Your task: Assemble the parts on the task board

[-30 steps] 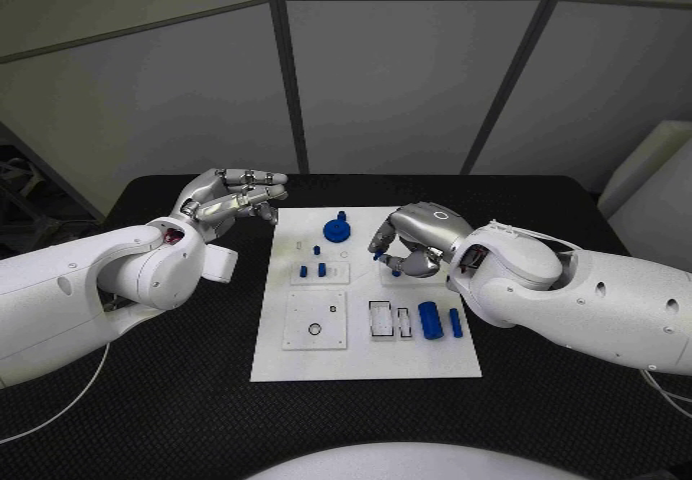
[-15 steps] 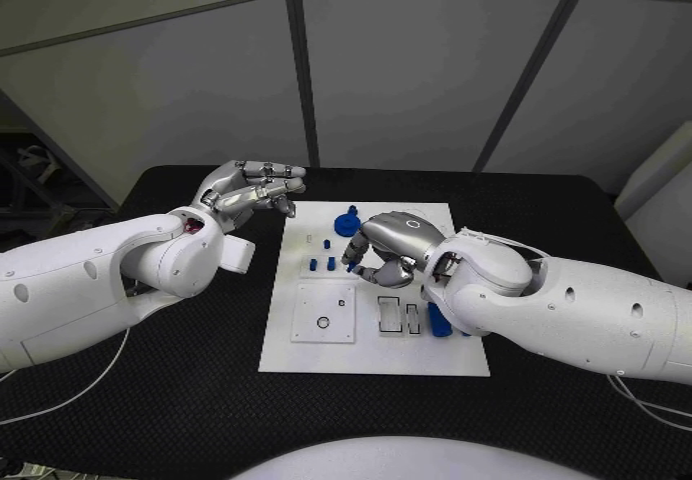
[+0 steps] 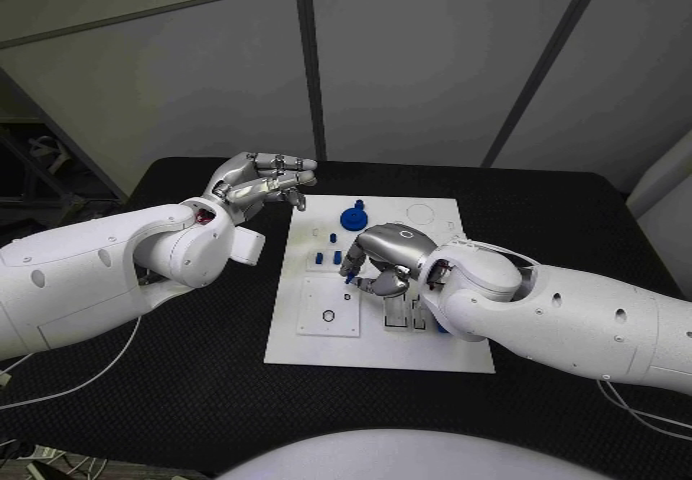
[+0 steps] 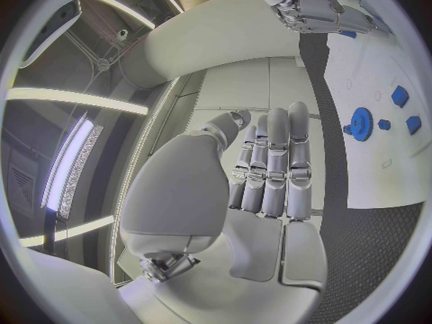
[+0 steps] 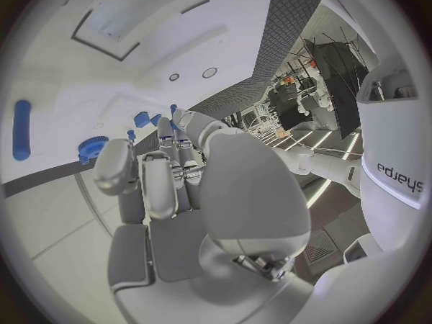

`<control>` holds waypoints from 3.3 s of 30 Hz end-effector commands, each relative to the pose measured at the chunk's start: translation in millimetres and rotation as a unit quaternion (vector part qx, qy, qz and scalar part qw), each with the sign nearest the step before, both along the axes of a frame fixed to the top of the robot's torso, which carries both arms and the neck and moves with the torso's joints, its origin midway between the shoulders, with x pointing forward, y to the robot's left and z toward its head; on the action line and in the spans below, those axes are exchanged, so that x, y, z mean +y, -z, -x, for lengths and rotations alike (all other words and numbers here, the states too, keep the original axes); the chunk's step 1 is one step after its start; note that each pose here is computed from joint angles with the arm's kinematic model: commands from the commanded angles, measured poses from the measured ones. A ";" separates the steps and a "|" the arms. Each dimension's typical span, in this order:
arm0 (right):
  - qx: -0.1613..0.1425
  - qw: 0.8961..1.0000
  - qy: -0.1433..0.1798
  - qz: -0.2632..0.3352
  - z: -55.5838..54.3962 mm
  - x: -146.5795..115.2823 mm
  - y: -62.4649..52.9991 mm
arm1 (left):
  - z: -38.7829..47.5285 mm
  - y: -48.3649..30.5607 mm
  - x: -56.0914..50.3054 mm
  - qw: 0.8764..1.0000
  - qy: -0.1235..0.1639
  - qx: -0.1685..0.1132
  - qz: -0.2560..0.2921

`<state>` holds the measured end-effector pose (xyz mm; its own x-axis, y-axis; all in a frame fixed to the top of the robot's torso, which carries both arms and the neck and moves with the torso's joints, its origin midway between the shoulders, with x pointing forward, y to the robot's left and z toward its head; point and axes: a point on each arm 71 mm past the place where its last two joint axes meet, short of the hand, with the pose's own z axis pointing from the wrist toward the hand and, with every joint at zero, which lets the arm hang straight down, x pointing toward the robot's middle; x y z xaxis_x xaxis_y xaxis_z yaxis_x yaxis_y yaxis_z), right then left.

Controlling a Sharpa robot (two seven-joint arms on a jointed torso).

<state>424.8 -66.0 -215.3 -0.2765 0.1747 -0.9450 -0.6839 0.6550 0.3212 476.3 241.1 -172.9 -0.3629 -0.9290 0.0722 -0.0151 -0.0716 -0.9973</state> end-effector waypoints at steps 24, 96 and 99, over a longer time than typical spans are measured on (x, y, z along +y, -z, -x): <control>0.022 0.999 -0.015 0.046 1.1 5.0 16.8 | 0.4 -1.6 -3.8 1.000 0.009 -0.001 0.006; -0.026 0.999 0.030 -0.006 5.8 -35.3 -4.9 | -0.1 -0.7 0.0 1.000 0.012 0.004 0.005; -0.023 0.998 0.054 0.011 -3.6 -54.9 -11.2 | -0.1 -0.6 0.2 1.000 0.013 0.004 0.005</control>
